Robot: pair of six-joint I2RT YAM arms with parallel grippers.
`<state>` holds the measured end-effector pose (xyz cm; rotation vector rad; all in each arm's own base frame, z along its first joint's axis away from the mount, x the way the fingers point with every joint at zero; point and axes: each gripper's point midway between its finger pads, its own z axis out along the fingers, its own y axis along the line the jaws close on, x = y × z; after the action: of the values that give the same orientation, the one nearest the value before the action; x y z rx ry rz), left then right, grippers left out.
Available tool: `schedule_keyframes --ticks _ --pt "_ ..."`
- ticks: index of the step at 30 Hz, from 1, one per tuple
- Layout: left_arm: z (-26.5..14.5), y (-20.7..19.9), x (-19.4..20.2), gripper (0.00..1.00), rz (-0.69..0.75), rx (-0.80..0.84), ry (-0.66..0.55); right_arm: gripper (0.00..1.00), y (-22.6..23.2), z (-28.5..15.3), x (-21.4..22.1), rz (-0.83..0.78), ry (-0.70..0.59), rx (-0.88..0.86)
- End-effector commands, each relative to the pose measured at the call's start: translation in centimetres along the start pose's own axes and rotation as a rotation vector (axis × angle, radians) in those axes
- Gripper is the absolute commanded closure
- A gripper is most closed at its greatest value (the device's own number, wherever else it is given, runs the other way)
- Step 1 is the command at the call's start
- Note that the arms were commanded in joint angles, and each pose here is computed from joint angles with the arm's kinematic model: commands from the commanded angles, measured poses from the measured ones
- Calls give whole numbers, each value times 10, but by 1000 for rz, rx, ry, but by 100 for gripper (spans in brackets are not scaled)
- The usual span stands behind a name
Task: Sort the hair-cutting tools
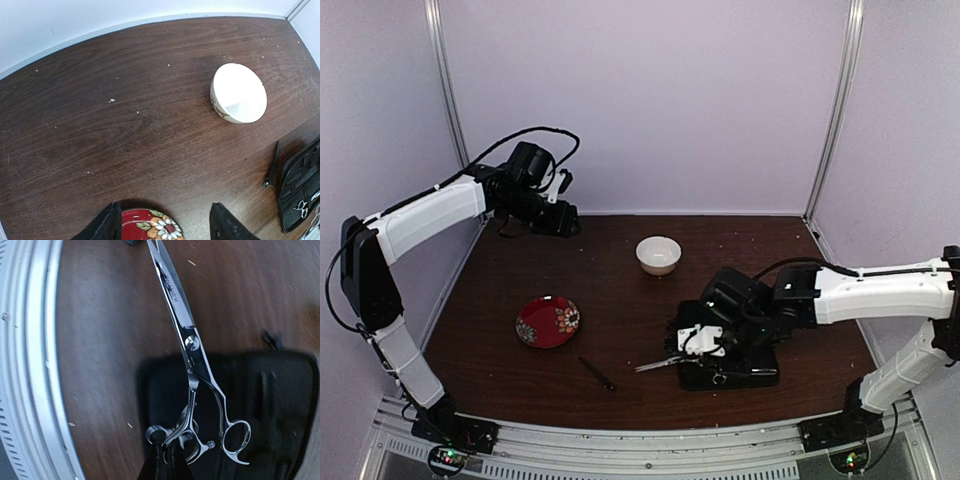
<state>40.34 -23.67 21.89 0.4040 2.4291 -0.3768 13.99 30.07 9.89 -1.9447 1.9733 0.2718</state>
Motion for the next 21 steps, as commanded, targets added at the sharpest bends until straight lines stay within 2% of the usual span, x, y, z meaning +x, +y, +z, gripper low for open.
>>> schedule_keyframes --ticks 1,5,8,10,12,14,17,19,21 --pt "0 -16 -1 38 117 -34 -31 100 -49 -31 63 117 79 215" --pt "16 -50 17 38 204 -1 15 100 -72 -48 137 236 218 345" --pt "30 -67 36 39 230 -41 47 100 -72 -57 182 284 321 410" --pt "41 -81 54 44 229 -20 92 100 -68 -59 206 306 382 437" --pt "51 -96 75 61 211 45 152 100 -61 -59 222 313 426 438" --pt "57 -110 95 74 211 114 205 100 -56 -58 231 313 454 430" --pt "55 -135 118 93 273 176 242 100 -55 -57 234 306 470 411" --pt "53 -148 129 100 301 200 262 100 -53 -53 235 293 481 390" --pt "52 -162 140 100 309 241 281 100 -49 -49 234 283 481 354"
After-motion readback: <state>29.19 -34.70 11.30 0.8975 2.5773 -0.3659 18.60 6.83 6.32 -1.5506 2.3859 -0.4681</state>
